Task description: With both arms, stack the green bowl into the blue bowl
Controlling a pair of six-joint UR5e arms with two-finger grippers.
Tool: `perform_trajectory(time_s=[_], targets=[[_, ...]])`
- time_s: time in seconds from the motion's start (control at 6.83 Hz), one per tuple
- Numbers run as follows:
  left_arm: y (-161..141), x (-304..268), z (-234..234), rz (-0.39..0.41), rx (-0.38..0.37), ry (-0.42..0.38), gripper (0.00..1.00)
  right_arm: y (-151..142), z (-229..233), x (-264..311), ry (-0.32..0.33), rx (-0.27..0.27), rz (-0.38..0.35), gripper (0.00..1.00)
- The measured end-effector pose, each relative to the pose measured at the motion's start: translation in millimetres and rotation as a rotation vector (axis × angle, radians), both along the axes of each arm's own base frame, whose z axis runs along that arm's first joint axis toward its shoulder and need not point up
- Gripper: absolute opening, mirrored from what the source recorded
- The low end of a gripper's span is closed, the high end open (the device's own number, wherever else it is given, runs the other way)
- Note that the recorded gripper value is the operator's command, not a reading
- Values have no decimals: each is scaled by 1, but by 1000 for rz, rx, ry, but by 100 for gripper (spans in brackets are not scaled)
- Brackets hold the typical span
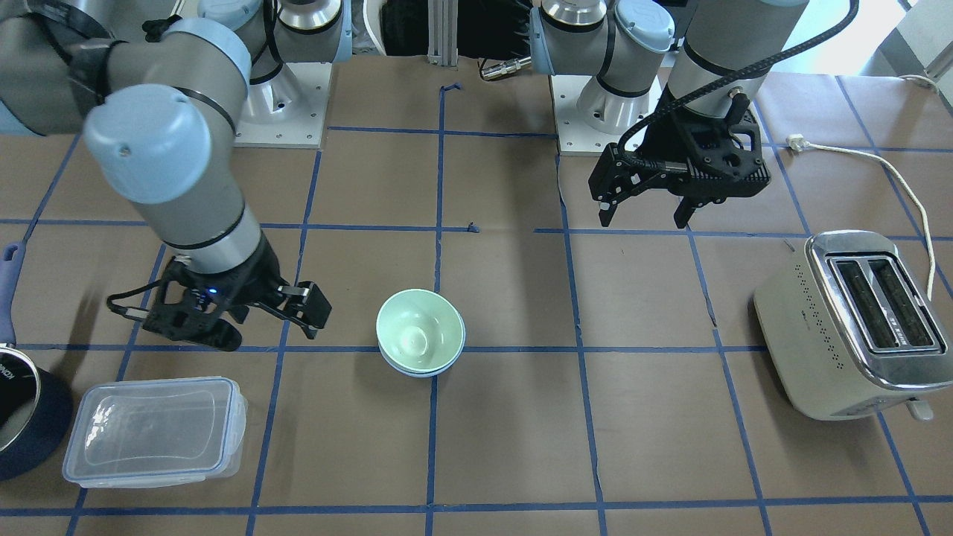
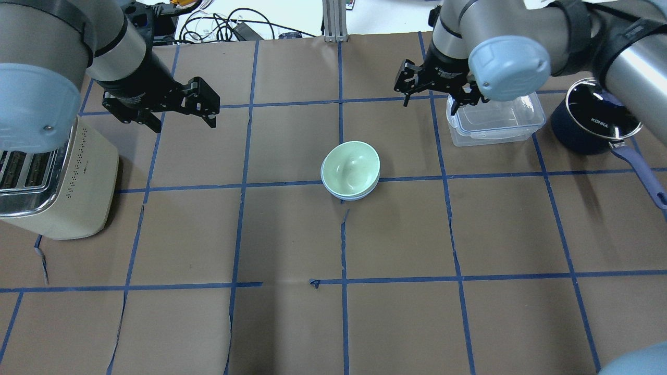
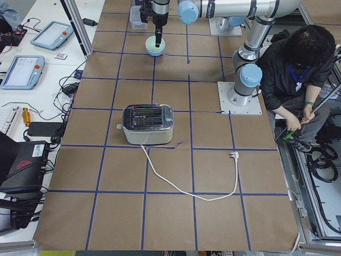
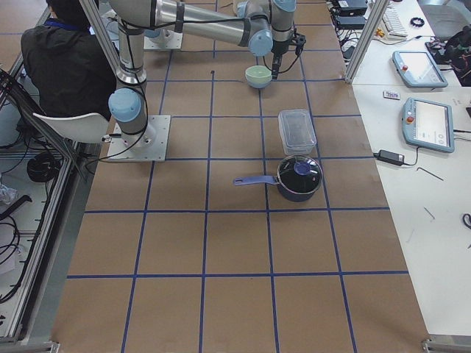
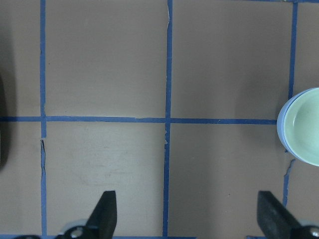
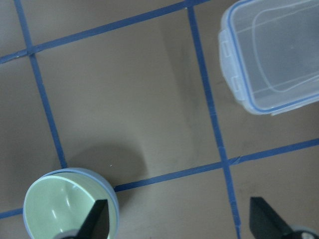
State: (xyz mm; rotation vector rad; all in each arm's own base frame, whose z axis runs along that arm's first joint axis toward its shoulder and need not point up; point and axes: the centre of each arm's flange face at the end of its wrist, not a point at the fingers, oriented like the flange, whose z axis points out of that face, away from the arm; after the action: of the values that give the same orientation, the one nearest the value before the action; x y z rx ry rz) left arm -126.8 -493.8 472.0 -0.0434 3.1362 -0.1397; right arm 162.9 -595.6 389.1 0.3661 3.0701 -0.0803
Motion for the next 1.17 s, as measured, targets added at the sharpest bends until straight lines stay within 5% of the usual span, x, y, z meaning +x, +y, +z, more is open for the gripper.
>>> perform_trajectory(time_s=[0.59, 1.17], targets=[[0, -1, 0, -2, -1, 2, 100, 64, 93, -36, 14, 16, 112, 100], [0, -1, 0, -2, 1, 5, 100, 100, 119, -33, 6, 79, 178, 100]])
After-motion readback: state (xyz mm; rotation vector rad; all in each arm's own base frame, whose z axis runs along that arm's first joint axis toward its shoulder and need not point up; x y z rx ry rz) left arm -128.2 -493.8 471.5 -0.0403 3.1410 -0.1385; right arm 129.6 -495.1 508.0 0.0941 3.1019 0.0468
